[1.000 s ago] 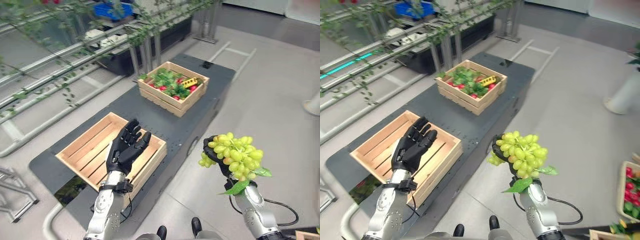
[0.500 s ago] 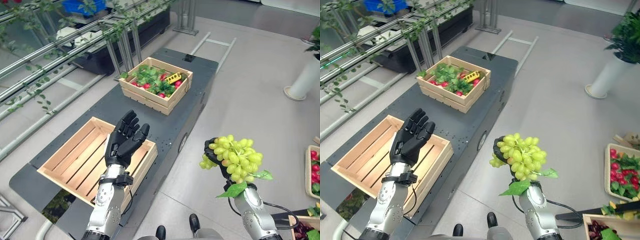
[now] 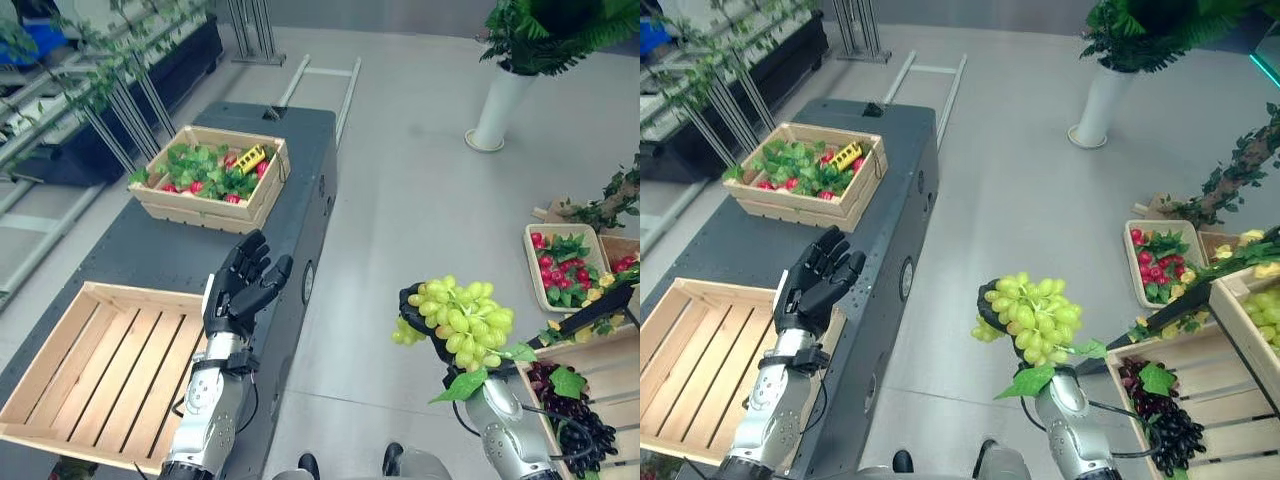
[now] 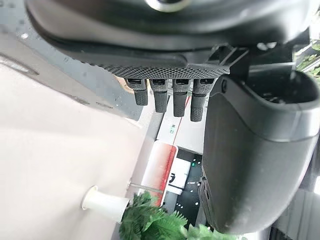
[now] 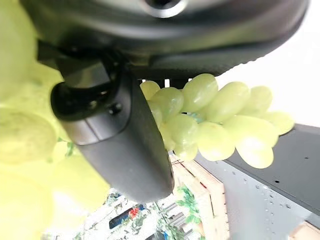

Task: Pick up the fruits from the basket on one side to the basket on the other side

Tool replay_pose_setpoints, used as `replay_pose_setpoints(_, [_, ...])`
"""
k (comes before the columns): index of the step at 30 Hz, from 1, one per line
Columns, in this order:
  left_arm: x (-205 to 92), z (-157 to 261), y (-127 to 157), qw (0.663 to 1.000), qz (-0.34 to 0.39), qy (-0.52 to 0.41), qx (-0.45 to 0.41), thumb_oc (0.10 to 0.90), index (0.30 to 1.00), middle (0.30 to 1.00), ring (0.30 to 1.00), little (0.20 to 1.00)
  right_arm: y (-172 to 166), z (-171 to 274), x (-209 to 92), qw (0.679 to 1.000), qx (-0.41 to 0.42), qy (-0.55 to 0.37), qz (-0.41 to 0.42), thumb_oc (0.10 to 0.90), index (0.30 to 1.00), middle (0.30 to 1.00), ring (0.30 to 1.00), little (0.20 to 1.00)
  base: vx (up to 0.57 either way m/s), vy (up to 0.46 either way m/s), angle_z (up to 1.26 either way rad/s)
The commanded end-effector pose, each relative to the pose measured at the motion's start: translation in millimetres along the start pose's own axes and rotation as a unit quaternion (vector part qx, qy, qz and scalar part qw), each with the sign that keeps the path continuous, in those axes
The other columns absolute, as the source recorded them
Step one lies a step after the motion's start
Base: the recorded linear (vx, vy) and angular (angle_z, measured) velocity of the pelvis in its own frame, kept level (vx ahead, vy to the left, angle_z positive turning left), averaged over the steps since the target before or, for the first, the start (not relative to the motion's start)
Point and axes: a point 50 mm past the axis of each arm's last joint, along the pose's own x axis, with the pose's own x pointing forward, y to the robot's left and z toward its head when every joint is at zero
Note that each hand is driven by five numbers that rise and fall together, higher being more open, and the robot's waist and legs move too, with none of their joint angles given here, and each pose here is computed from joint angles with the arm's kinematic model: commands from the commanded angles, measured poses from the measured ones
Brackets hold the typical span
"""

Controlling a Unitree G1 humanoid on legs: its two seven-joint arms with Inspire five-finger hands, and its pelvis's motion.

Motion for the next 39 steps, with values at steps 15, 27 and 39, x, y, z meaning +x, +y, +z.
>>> replay_pose_setpoints(15, [7, 29, -18, 0.994, -0.046, -0.095, -0.030, 0.800, 0.900, 0.900, 0.900, 0.900, 25, 64, 9, 0.982, -0.042, -0.160, 0.096, 0.400, 0.300, 0.300, 0.300, 0.300, 0.01, -0.079, -0.11])
replay_pose_setpoints(27, [17, 39, -17, 0.991, -0.060, -0.117, -0.006, 0.800, 0.900, 0.900, 0.900, 0.900, 38, 64, 10, 0.974, -0.047, -0.162, 0.150, 0.400, 0.300, 0.300, 0.300, 0.300, 0.05, 0.204, -0.75])
replay_pose_setpoints(39, [0, 36, -4, 0.996, -0.026, -0.082, 0.014, 0.800, 0.900, 0.900, 0.900, 0.900, 26, 54, -13, 0.980, -0.009, -0.148, 0.136, 0.400, 0.300, 0.300, 0.300, 0.300, 0.05, 0.133, -0.26])
